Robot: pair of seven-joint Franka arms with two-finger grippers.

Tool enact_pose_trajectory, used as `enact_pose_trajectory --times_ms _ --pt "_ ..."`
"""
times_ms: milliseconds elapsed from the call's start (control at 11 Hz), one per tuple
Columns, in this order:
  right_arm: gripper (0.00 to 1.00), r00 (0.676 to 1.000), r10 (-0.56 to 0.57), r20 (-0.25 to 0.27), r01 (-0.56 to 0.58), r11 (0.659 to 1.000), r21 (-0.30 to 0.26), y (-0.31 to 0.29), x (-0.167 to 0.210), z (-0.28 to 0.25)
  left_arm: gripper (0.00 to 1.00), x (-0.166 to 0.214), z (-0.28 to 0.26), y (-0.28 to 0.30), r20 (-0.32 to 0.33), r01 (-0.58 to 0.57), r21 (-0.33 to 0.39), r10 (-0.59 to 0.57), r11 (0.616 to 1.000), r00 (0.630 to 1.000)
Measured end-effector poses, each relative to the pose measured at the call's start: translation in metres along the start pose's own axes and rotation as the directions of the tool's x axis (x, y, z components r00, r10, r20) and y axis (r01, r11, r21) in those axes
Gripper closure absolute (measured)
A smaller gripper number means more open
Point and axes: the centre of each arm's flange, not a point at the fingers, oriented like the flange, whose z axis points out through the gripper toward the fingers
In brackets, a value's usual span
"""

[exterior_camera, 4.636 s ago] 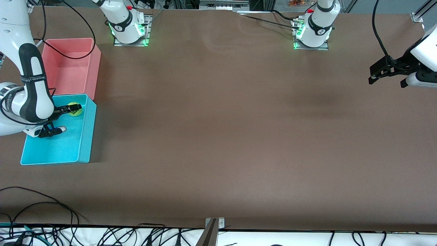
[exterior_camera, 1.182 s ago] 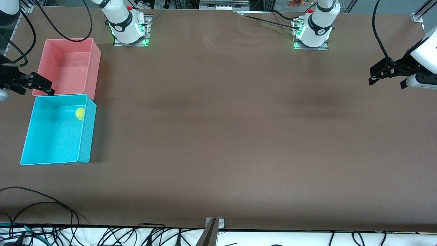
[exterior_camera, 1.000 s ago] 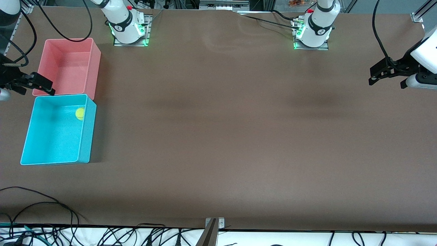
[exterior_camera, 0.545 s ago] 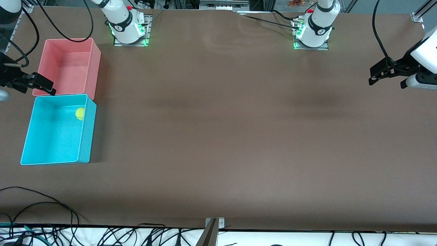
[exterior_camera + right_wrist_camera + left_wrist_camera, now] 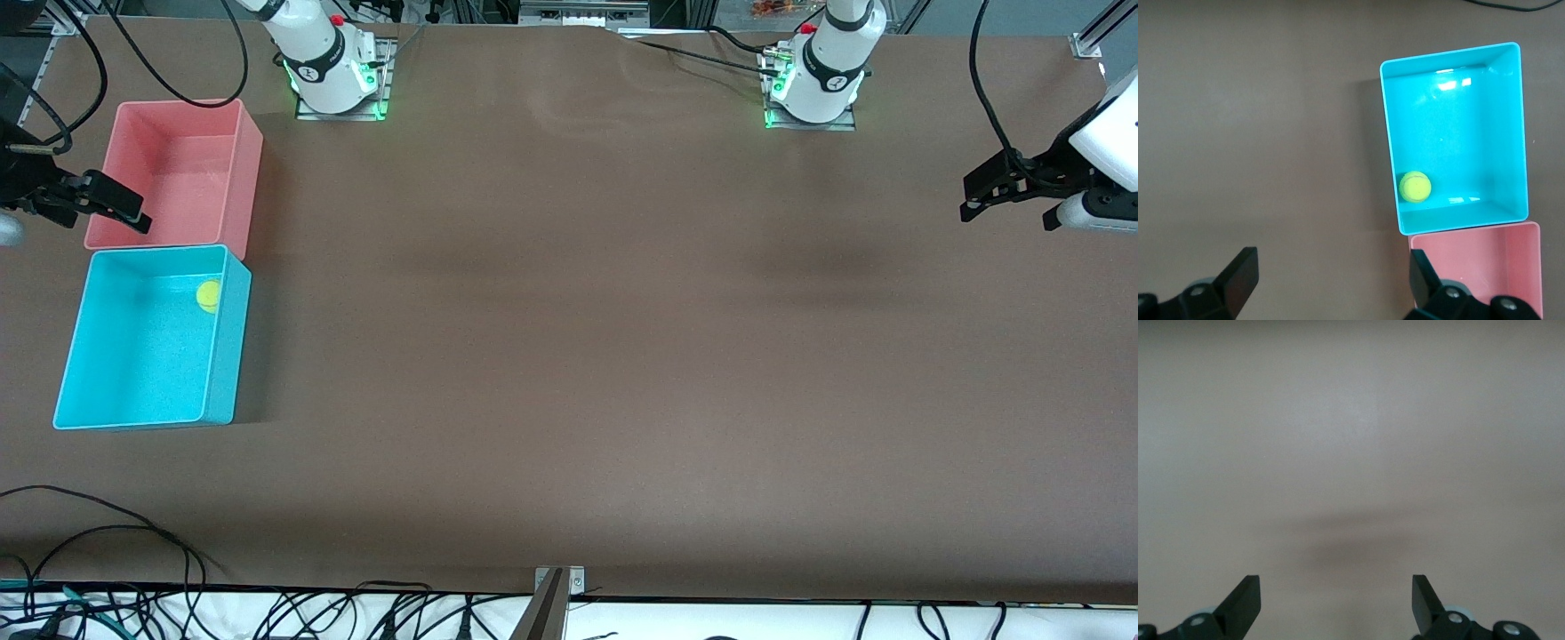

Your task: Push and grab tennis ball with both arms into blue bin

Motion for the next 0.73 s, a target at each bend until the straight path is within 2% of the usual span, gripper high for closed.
enact_pose_trajectory --times_ms 182,727 --pt "0.00 1.000 0.001 -0.012 -0.001 1.000 0.001 0.0002 0.0002 -0.0083 0.00 0.0000 0.0000 0.0000 0.000 0.000 0.000 0.000 1.000 1.000" --pt "0.00 1.000 -0.012 -0.003 0.012 1.000 0.001 -0.0064 -0.0010 -0.0084 0.00 0.0000 0.0000 -0.0003 0.000 0.000 0.000 0.000 1.000 1.000"
